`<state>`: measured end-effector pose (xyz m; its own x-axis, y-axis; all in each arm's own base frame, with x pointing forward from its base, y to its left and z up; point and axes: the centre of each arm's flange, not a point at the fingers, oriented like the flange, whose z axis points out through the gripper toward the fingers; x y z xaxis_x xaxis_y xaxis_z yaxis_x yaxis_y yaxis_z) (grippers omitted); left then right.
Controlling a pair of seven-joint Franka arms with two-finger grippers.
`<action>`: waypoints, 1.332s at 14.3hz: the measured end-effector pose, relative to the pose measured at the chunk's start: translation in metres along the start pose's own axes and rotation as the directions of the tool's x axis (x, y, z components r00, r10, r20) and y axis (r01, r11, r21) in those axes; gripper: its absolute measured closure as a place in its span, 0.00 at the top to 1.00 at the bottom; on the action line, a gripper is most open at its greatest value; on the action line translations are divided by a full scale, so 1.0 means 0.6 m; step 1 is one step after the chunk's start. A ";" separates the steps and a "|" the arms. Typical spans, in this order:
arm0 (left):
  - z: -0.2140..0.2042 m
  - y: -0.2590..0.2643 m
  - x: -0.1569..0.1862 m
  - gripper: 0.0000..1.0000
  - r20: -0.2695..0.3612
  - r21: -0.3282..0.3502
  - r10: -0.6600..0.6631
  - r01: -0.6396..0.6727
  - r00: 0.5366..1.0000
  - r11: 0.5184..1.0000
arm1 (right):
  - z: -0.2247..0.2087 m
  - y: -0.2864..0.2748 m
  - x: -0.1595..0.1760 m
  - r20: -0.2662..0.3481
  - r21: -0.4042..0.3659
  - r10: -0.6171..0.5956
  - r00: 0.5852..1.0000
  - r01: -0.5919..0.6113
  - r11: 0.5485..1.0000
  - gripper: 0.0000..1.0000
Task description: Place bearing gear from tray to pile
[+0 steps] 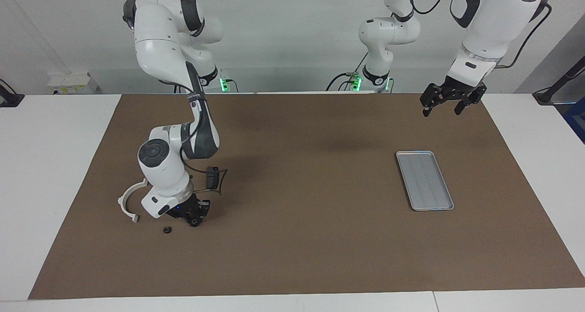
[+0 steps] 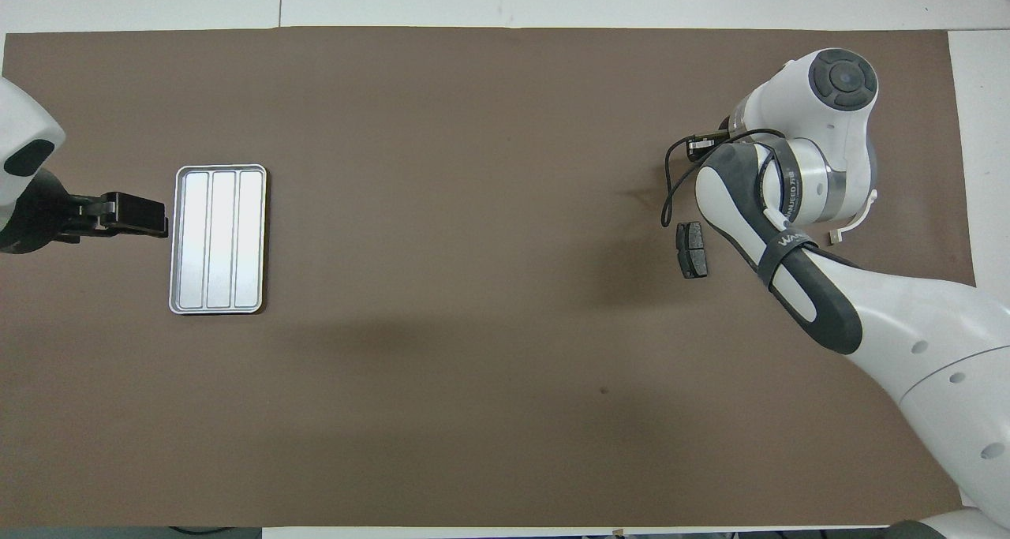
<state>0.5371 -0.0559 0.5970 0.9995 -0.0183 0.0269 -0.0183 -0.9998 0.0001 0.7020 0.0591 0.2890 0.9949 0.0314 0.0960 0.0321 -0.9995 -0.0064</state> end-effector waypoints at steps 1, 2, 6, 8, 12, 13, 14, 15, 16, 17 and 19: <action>0.000 0.000 0.000 1.00 0.000 0.000 0.000 0.000 1.000 1.000 | 0.001 0.000 0.000 0.000 0.000 0.000 1.000 0.000 1.000 0.35; 0.000 0.000 0.000 1.00 0.000 0.000 0.000 0.000 1.000 1.000 | 0.002 0.000 0.000 0.001 0.000 0.000 1.000 0.000 1.000 0.35; 0.000 0.000 0.000 1.00 0.000 0.000 0.000 0.000 1.000 1.000 | -0.004 -0.001 0.003 -0.007 0.000 0.000 1.000 0.000 1.000 0.62; 0.000 0.000 0.000 1.00 0.000 0.000 0.000 0.000 1.000 1.000 | -0.025 -0.001 0.008 -0.027 0.001 0.000 1.000 0.000 1.000 0.84; 0.000 0.000 0.000 1.00 0.001 0.000 0.000 0.000 1.000 1.000 | -0.091 0.025 0.014 -0.064 -0.002 0.022 0.998 -0.022 1.000 1.00; 0.000 0.000 0.000 1.00 0.001 0.000 0.000 0.000 1.000 1.000 | -0.109 0.035 0.015 -0.074 -0.003 0.031 0.997 -0.031 1.000 1.00; 0.000 0.000 0.000 1.00 0.001 0.000 0.000 0.000 1.000 1.000 | -0.125 0.041 0.015 -0.083 -0.004 0.035 0.996 -0.036 0.999 1.00; 0.000 0.000 0.000 1.00 0.001 0.000 0.000 0.000 1.000 1.000 | -0.140 0.045 0.014 -0.086 -0.004 0.039 0.995 -0.039 0.999 1.00; 0.000 0.000 0.000 1.00 0.001 0.000 0.000 0.000 1.000 1.000 | -0.155 0.051 0.011 -0.082 -0.006 0.044 0.996 -0.045 0.999 1.00; 0.000 0.000 0.000 1.00 0.001 0.000 0.000 0.000 1.000 1.000 | -0.175 0.058 0.007 -0.072 -0.008 0.050 0.996 -0.051 0.999 1.00; 0.000 0.000 0.000 1.00 0.001 0.000 0.000 0.000 1.000 1.000 | -0.246 0.066 -0.013 -0.022 -0.015 0.058 0.998 -0.058 0.998 1.00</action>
<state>0.5370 -0.0559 0.5970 0.9995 -0.0183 0.0260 -0.0183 -0.9998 0.0001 0.6812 0.0180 0.4348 0.9927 -0.0268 0.1177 -0.0273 -0.9996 0.0025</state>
